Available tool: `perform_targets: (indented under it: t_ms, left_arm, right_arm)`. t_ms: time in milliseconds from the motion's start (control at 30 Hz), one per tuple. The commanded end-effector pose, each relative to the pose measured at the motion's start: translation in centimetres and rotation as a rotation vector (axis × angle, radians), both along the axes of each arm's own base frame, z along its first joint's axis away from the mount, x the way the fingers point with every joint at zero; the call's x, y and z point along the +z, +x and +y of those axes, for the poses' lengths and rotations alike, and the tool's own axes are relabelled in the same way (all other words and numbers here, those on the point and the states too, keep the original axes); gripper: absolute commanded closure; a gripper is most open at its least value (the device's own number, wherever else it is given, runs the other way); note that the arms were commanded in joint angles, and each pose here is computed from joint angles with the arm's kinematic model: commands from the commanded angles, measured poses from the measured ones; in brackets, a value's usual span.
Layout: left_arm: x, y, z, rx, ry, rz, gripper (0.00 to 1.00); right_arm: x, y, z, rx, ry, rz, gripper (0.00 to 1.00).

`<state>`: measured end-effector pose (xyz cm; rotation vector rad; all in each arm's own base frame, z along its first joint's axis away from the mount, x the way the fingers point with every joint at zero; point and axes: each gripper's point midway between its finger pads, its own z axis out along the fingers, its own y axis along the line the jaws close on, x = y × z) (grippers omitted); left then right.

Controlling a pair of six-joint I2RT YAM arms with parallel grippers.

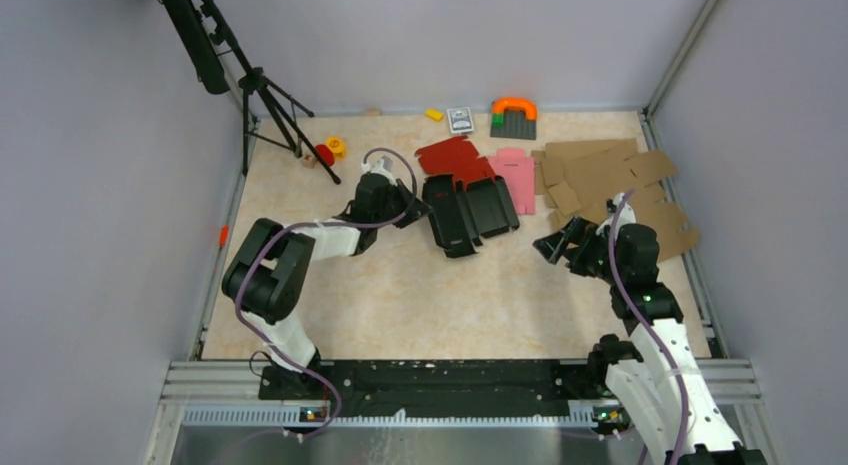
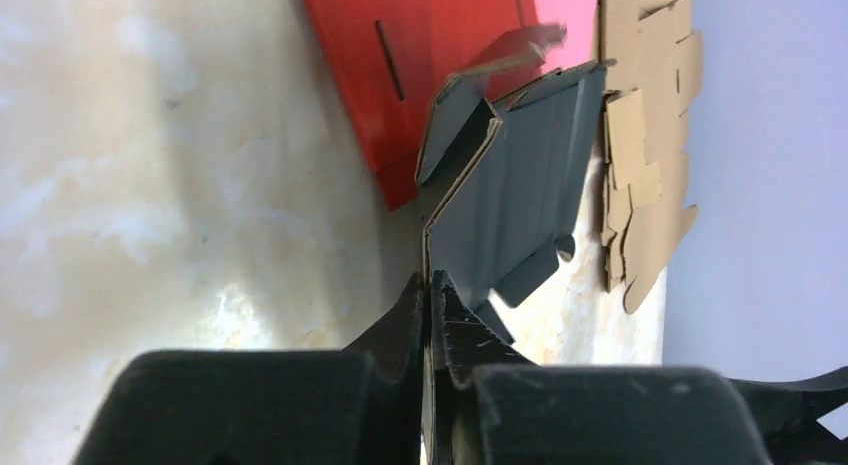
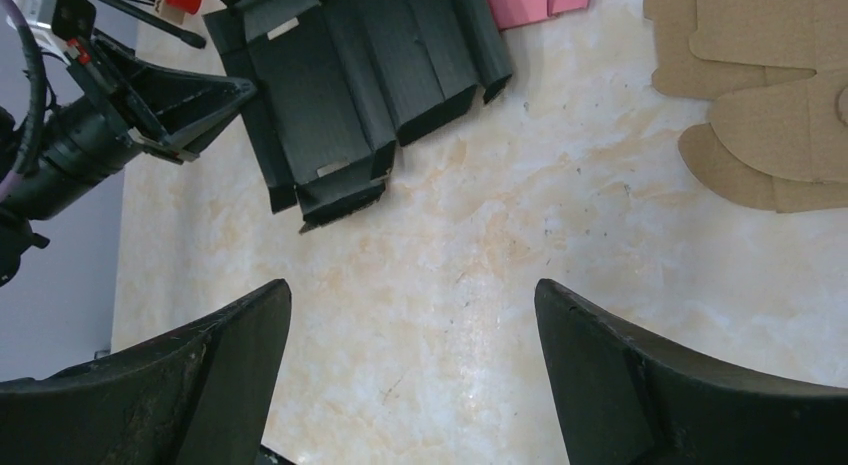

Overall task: Fold the paper box
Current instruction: Pick up the paper box from the center of the board.

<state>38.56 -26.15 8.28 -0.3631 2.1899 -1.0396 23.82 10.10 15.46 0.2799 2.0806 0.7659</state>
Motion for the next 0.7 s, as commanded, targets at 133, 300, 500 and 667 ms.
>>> perform_targets:
  t_ms: [133, 300, 500, 667]
  left_arm:
    - [4.1, -1.9, -0.8, -0.183, -0.077, -0.11, 1.0]
    - [8.8, -5.5, -1.2, -0.36, -0.281, -0.179, 1.0]
    - [12.6, -9.0, -0.8, -0.429, -0.372, -0.226, 1.0]
    - [15.1, -11.1, -0.3, -0.431, -0.441, -0.271, 1.0]
  right_arm:
    - [2.3, 0.7, 0.1, 0.028, -0.033, -0.078, 0.1]
    - [3.1, 0.6, 1.1, 0.107, -0.029, -0.14, 0.07]
    - [4.7, 0.6, 2.2, 0.151, 0.036, -0.195, 0.04]
    - [6.7, -0.7, 4.4, 0.253, 0.187, -0.271, 0.03]
